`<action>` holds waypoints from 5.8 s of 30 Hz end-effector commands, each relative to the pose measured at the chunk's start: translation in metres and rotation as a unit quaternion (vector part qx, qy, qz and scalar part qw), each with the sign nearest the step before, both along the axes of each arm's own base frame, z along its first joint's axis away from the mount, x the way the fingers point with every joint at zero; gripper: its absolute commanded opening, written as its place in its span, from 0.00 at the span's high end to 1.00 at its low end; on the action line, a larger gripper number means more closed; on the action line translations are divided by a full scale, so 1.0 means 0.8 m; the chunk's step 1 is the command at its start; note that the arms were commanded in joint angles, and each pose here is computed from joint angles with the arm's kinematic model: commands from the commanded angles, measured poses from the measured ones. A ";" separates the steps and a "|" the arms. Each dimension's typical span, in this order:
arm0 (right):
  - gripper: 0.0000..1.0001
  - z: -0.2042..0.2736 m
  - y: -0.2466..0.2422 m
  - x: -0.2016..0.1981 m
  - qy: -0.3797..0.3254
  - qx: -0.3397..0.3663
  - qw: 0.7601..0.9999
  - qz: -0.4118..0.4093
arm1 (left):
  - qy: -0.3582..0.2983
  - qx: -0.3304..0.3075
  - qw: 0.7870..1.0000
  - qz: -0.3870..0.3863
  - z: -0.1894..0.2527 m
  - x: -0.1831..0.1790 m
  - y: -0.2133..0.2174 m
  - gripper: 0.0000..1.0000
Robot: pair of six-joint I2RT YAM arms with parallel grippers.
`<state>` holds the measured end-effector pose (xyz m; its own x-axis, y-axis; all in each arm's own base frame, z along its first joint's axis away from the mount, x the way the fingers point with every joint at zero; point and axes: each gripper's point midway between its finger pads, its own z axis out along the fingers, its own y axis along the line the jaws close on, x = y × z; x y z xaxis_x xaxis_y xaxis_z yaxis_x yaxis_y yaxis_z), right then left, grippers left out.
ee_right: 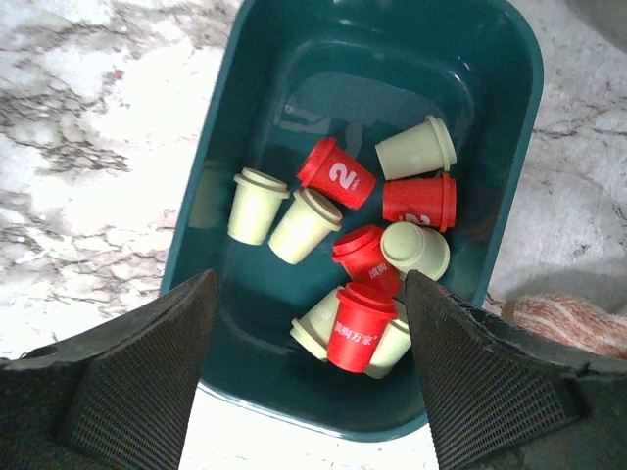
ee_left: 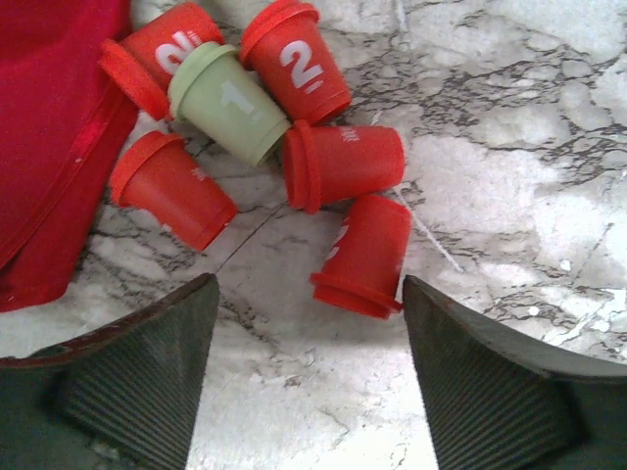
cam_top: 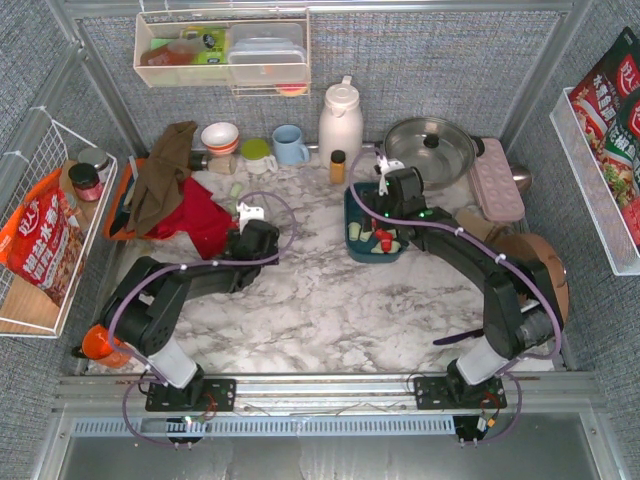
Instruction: Mix the coffee capsules in the storage basket
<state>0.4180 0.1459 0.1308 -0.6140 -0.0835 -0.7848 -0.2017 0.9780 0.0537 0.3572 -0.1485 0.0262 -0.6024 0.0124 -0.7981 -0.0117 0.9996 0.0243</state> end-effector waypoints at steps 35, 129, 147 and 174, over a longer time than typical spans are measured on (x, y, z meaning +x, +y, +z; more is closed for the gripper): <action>0.19 0.083 0.138 -0.094 0.016 0.191 0.966 0.171 | -0.195 -0.142 0.888 -0.391 0.127 -0.065 -0.144 0.66; 0.21 0.042 0.024 -0.029 -0.033 0.107 0.993 0.027 | 0.038 0.001 0.995 0.091 -0.026 0.055 -0.007 0.42; 0.23 0.100 0.116 -0.094 -0.006 0.182 0.961 0.207 | -0.241 -0.121 0.871 -0.412 0.142 -0.068 -0.178 0.61; 0.50 0.051 0.180 -0.183 0.087 0.127 0.928 0.339 | -0.410 -0.140 0.720 -0.542 0.199 -0.156 -0.231 0.59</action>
<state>0.2729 0.2858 0.1736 -0.6125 -0.3112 -0.7266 -0.7234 0.5913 0.3566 0.2333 -0.3310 0.1662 0.2715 -0.0505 -0.9611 0.8899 0.3935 0.2307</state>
